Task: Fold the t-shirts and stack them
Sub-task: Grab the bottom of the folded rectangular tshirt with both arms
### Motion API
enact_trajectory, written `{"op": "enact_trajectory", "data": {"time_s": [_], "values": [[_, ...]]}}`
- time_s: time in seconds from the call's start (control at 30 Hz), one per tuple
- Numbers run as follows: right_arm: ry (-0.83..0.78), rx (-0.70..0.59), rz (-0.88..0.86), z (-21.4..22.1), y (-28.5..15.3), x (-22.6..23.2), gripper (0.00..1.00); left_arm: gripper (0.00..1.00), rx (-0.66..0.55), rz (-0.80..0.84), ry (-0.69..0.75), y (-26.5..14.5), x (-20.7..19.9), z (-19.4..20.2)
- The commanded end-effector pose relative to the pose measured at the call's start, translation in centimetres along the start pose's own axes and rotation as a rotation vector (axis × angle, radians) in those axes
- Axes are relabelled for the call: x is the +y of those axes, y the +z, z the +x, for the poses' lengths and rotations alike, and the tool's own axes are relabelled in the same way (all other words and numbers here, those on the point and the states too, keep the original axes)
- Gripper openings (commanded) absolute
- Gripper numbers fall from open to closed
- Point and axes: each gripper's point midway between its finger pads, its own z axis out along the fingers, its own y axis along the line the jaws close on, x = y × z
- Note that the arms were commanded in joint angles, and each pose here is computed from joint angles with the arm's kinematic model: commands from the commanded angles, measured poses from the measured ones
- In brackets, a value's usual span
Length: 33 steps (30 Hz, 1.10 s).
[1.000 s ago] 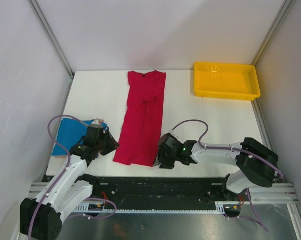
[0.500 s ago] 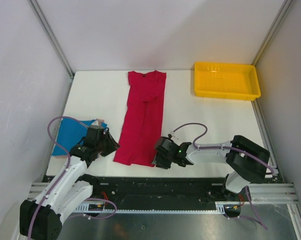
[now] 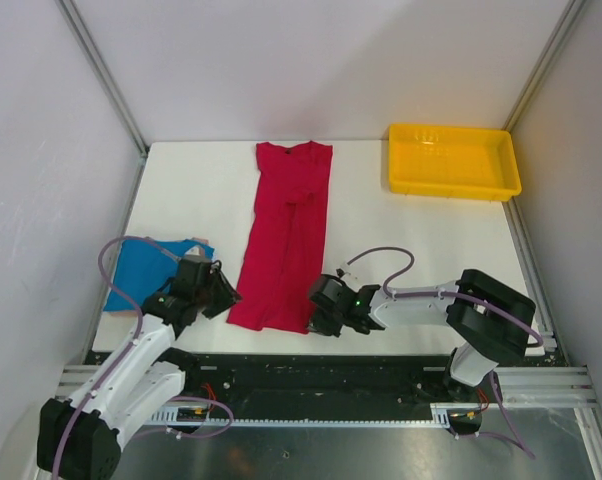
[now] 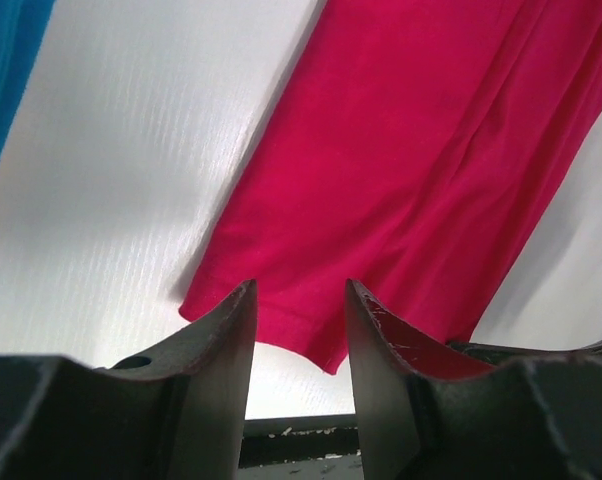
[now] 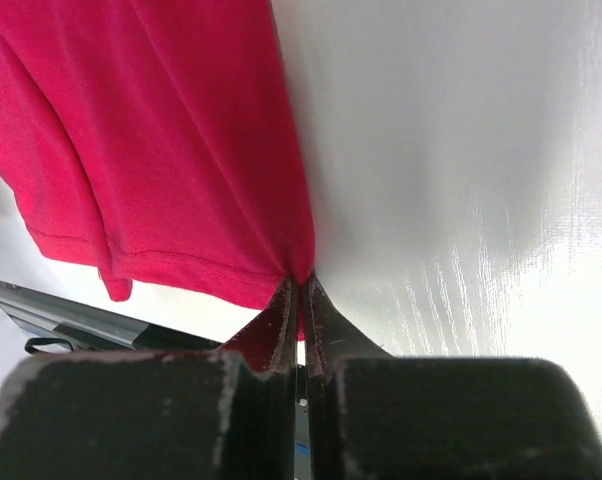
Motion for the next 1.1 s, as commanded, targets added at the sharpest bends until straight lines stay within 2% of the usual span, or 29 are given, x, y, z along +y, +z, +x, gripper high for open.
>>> {"op": "enact_trajectory", "data": {"time_s": [0.0, 0.23, 0.37, 1.07], "values": [[-0.093, -0.03, 0.183, -0.6, 0.4, -5.1, 0.01, 0.46, 0.004, -0.002, -0.006, 0.1, -0.1, 0.7], [-0.214, -0.084, 0.336, -3.1, -2.1, -9.7, 0.0, 0.48, 0.093, -0.012, 0.049, 0.6, 0.0, 4.5], [-0.21, -0.048, 0.323, -3.0, -2.7, -11.3, 0.0, 0.48, 0.131, -0.011, 0.057, 0.5, -0.2, 6.3], [-0.224, 0.019, 0.286, -1.8, -1.9, -11.2, 0.0, 0.42, 0.153, -0.112, 0.043, 1.0, 1.2, 8.1]]}}
